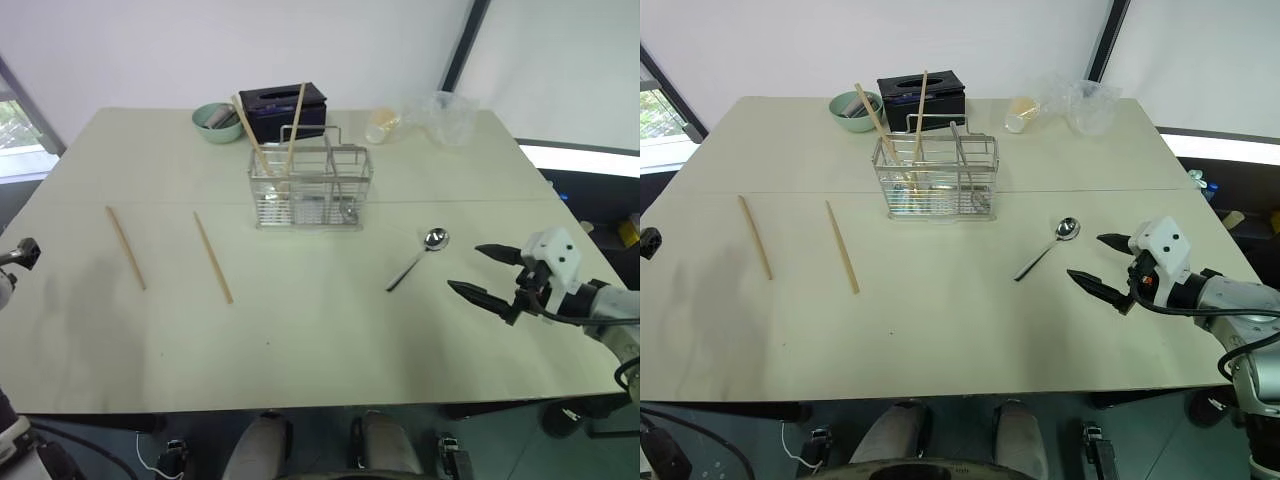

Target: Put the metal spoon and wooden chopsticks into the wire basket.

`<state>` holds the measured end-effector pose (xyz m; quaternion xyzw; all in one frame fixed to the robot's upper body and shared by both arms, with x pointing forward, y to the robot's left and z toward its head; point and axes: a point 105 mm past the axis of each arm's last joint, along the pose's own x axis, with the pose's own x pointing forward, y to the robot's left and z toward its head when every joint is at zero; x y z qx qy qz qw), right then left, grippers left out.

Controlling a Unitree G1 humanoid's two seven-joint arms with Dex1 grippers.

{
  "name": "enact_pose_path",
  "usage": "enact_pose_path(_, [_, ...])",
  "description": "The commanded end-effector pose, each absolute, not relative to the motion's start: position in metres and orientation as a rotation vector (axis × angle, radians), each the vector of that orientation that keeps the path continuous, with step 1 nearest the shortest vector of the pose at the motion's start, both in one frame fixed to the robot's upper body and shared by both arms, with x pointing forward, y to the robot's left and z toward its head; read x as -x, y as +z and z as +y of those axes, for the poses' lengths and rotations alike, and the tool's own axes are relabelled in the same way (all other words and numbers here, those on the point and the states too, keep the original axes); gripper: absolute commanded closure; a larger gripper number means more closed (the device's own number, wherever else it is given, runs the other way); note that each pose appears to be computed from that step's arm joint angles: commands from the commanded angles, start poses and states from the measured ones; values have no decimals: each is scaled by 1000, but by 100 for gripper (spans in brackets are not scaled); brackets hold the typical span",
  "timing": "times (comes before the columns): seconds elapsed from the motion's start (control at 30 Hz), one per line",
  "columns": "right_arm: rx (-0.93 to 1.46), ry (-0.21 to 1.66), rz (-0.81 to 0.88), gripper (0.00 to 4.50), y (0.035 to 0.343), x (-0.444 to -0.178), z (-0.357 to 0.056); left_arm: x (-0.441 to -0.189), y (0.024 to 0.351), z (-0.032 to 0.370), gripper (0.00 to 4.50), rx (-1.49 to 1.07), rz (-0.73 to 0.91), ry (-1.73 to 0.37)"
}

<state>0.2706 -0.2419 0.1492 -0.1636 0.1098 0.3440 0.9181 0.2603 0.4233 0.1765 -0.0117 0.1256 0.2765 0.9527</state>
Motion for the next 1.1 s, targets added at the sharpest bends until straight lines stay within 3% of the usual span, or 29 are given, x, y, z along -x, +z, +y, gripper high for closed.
enact_pose_path(0.03, [375,706,169,0,168,-273,-243,-263,201,422,5,-33,181,548])
enact_pose_path(0.23, [452,779,177,0,175,-278,-240,-274,218,396,5,-57,108,385])
enact_pose_path(0.4, [586,926,175,0,186,-288,-233,-285,236,309,5,-169,61,-134])
enact_pose_path(0.53, [700,1062,169,0,192,-301,-224,-269,232,244,5,-248,94,-535])
enact_pose_path(0.67, [847,1171,190,0,192,-333,-215,-254,222,199,5,-280,170,-862])
enact_pose_path(0.83, [1109,1236,323,0,171,-372,-208,-250,218,176,5,-307,213,-1051])
enact_pose_path(1.1, [1491,1301,435,0,144,-392,-199,-254,227,157,5,-308,174,-1099])
